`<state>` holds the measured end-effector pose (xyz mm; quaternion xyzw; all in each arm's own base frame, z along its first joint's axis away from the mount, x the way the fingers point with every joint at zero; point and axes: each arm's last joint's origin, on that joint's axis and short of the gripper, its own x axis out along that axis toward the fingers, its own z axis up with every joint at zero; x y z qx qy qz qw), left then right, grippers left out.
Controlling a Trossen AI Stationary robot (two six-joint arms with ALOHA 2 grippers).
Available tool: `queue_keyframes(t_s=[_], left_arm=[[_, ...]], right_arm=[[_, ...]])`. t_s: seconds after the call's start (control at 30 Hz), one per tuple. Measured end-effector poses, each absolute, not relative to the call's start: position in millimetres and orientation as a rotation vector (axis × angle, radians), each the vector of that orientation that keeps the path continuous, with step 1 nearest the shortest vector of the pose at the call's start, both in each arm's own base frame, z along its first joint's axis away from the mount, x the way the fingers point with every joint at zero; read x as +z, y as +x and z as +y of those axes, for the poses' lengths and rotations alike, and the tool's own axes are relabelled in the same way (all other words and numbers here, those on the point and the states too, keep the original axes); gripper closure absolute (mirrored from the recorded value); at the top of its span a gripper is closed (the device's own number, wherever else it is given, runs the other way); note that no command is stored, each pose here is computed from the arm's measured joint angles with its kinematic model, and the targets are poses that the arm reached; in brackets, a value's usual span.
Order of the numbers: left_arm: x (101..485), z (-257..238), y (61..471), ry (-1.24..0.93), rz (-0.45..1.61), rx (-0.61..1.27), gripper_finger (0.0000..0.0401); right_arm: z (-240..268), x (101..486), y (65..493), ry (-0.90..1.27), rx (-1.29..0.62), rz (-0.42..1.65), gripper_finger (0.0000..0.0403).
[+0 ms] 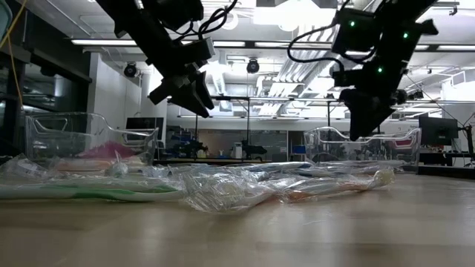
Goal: Pick & Place Toothbrushes
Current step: Put the purple toothbrush into the right transparent bin
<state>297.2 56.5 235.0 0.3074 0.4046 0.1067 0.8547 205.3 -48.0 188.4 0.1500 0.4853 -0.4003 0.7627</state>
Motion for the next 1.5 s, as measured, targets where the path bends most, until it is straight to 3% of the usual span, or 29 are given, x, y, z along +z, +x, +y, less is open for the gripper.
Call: queue_keyframes(t_s=[0.3,0.5,1.13,1.27,1.5], left_arm=[[235.0,56.5,297.2,0.646,0.850,0.225,0.0224],[235.2,56.5,297.5,0.644,0.847,0.227,0.0224],[235.1,56.5,297.4,0.643,0.848,0.227,0.0224],[235.1,56.6,297.4,0.643,0.848,0.227,0.0224],[235.1,56.5,297.4,0.643,0.848,0.226,0.0224]], right_arm=[[-62.1,149.2,183.2,0.477,-0.963,1.046,0.0170],[-62.0,131.0,172.8,0.438,-1.023,1.006,0.0170],[-61.8,125.7,174.0,0.456,-0.989,0.952,0.0172],[-61.5,125.2,172.9,0.454,-0.992,0.965,0.0191],[-61.1,125.0,173.0,0.468,-0.981,0.969,0.0259]])
